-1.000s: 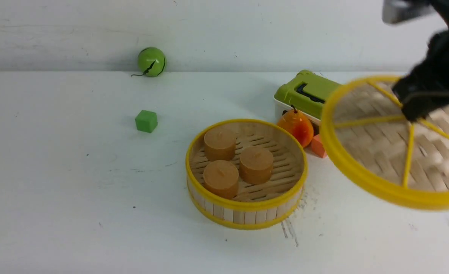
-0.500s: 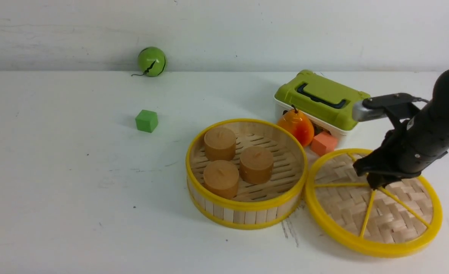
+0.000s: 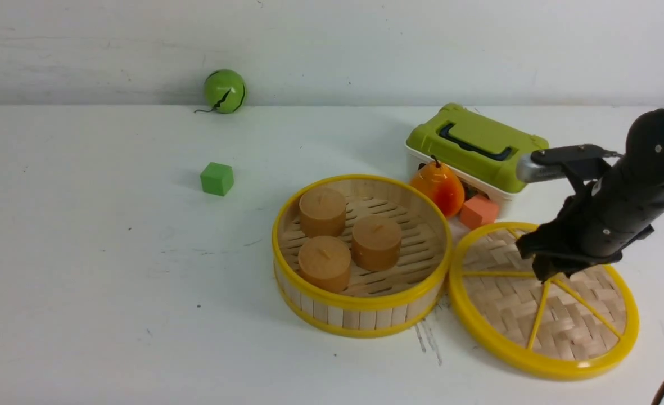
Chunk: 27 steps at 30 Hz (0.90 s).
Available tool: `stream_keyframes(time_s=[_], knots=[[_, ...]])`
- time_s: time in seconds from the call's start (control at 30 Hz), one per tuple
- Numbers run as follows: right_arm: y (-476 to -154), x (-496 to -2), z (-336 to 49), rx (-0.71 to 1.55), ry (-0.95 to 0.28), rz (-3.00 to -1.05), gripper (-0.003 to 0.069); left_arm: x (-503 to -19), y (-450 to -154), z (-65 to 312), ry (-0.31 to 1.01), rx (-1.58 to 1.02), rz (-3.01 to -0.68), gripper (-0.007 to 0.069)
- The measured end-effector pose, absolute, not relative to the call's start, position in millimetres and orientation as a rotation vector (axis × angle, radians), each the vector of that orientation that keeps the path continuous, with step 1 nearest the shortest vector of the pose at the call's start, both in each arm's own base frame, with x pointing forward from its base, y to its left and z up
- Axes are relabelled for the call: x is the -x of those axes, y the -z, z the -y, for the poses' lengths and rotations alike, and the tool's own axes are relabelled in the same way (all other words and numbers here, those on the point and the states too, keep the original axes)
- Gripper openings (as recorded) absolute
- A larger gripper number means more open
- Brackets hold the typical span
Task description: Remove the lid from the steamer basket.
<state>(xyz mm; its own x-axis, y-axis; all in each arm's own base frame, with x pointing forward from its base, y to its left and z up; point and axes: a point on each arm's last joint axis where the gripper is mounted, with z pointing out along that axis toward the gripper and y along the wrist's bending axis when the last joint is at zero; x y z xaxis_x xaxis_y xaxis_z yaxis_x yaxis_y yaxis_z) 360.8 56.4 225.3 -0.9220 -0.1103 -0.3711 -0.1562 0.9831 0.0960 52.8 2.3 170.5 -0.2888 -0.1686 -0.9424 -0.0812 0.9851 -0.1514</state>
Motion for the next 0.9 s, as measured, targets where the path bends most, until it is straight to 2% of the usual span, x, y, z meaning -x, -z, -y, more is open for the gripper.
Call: stream_keyframes(time_s=[0.03, 0.13, 0.2, 0.23, 0.27, 0.37, 0.4, 0.47, 0.53, 0.6, 0.73, 0.9], knots=[[-227.0, -360.3, -56.3, 0.192, -0.175, -2.752, 0.0346, -52.8, -170.5, -2.3, 0.086, 0.181, -1.866, 0.0239], [-288.5, -340.1, -54.2, 0.203, -0.185, -2.64, 0.0375, -52.8, -170.5, -2.3, 0.086, 0.181, -1.866, 0.0239], [-308.1, -330.3, -53.0, 0.203, -0.186, -2.569, 0.0363, -52.8, -170.5, -2.3, 0.086, 0.181, -1.866, 0.0239], [-343.4, -308.0, -50.1, 0.202, -0.189, -2.463, 0.0332, -52.8, -170.5, -2.3, 0.086, 0.181, -1.866, 0.0239], [-347.1, -305.2, -49.7, 0.203, -0.189, -2.452, 0.0326, -52.8, -170.5, -2.3, 0.086, 0.181, -1.866, 0.0239], [-400.6, -253.2, -43.8, 0.195, -0.207, -2.266, 0.02, -52.8, -170.5, -2.3, 0.086, 0.181, -1.866, 0.0239], [-402.3, -250.3, -43.6, 0.194, -0.21, -2.258, 0.0191, -52.8, -170.5, -2.3, 0.086, 0.181, -1.866, 0.0239], [-412.3, -217.4, -39.8, 0.192, -0.22, -2.201, 0.0072, -52.8, -170.5, -2.3, 0.086, 0.181, -1.866, 0.0239], [-413.1, -199.6, -37.5, 0.192, -0.221, -2.181, 0.0006, -52.8, -170.5, -2.3, 0.086, 0.181, -1.866, 0.0239], [-410.0, -181.9, -35.5, 0.191, -0.225, -2.168, -0.0018, -52.8, -170.5, -2.3, 0.086, 0.181, -1.866, 0.0239], [-408.6, -152.9, -33.3, 0.181, -0.255, -2.109, -0.002, -52.8, -170.5, -2.3, 0.086, 0.181, -1.866, 0.0239], [-406.5, -98.8, -29.5, 0.18, -0.309, -1.899, -0.002, -52.8, -170.5, -2.3, 0.086, 0.181, -1.866, 0.0239]])
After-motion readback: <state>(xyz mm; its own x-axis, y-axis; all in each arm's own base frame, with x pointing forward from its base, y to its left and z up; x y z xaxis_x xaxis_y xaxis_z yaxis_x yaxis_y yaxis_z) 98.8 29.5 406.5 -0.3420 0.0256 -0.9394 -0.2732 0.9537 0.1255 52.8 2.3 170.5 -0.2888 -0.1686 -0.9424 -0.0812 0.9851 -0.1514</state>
